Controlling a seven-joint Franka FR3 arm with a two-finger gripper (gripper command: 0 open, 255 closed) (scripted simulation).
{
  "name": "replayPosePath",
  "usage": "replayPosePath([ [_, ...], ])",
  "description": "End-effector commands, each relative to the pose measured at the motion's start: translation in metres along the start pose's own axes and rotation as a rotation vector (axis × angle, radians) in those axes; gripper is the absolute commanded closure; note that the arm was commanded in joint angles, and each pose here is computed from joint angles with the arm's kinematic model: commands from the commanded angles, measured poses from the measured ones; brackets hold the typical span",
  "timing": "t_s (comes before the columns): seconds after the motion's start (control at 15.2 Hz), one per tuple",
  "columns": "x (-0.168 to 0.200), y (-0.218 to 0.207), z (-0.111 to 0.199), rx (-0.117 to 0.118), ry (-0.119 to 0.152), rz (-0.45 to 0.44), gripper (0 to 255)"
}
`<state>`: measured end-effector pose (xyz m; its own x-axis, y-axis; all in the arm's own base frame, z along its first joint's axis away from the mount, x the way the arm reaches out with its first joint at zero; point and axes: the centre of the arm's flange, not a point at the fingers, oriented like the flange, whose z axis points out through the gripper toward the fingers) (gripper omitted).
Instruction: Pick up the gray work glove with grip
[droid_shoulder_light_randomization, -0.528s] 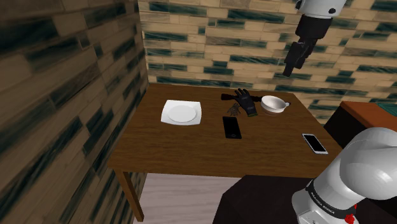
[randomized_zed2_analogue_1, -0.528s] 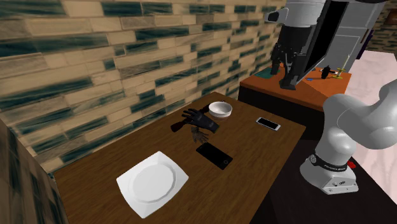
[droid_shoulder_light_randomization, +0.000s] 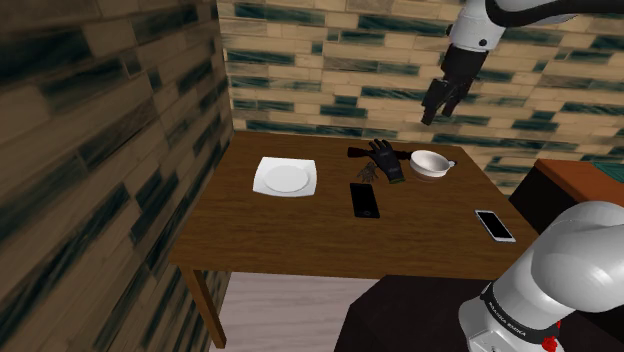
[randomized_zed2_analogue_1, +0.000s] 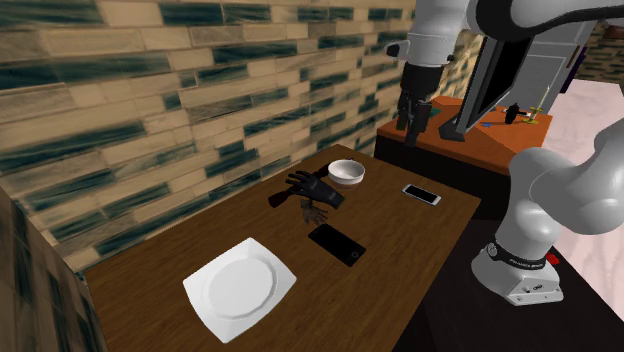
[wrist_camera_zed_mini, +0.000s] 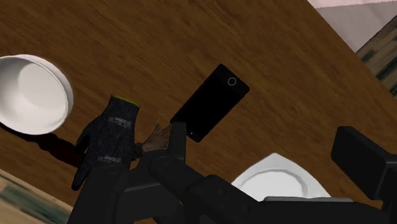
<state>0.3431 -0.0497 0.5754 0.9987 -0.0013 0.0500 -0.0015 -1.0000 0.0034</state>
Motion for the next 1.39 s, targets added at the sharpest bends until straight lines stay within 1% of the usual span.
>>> replayPosePath([
  [0.0,0.014,0.014,0.015,0.012,0.015,0.035,0],
  [0.66,0.085,0.090,0.095,0.076,0.077,0.202,0],
  [1.32,0.148,0.172,0.176,0.140,0.138,0.369,0],
])
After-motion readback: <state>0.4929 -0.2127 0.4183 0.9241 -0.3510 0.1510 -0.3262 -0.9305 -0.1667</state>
